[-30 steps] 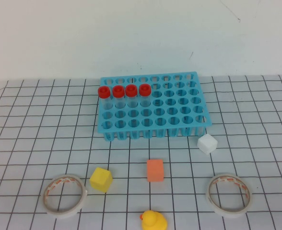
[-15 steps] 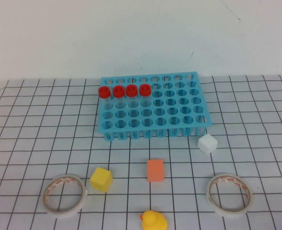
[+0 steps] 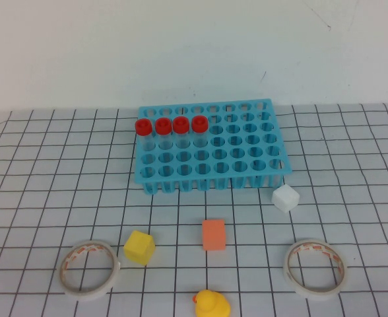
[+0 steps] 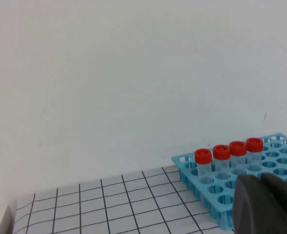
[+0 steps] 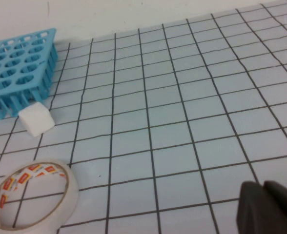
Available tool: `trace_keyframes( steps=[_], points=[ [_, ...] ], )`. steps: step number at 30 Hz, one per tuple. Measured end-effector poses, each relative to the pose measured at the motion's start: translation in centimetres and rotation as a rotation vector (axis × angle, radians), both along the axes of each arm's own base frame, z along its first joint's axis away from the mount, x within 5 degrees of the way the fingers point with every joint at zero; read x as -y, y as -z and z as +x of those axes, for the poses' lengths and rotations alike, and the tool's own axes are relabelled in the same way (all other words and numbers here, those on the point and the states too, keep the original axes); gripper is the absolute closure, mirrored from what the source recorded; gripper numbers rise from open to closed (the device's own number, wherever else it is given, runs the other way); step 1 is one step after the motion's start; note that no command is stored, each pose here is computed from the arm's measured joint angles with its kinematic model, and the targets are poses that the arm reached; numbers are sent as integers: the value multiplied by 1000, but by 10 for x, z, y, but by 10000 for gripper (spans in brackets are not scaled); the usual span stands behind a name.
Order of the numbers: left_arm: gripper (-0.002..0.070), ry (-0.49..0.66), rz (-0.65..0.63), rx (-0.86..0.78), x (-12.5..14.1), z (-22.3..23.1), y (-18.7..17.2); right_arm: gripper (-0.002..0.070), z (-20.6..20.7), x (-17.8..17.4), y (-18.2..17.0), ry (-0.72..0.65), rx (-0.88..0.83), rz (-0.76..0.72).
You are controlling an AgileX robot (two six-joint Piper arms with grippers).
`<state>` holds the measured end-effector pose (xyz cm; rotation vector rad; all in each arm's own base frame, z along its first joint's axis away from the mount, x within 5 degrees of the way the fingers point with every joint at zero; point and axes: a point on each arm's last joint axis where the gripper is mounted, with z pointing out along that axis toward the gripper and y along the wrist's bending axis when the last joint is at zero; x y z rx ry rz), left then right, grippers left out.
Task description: Place the test tubes
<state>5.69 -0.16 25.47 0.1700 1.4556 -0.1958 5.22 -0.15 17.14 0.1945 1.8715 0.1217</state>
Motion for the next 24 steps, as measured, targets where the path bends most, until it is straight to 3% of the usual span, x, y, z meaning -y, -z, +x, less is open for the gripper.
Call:
trace_keyframes(
  steps=[7,24],
  points=[
    [677,0,0,0,0,0,0,678,0,1,0,6,-2,1],
    [676,0,0,0,0,0,0,678,0,1,0,-42,-13,-159]
  ],
)
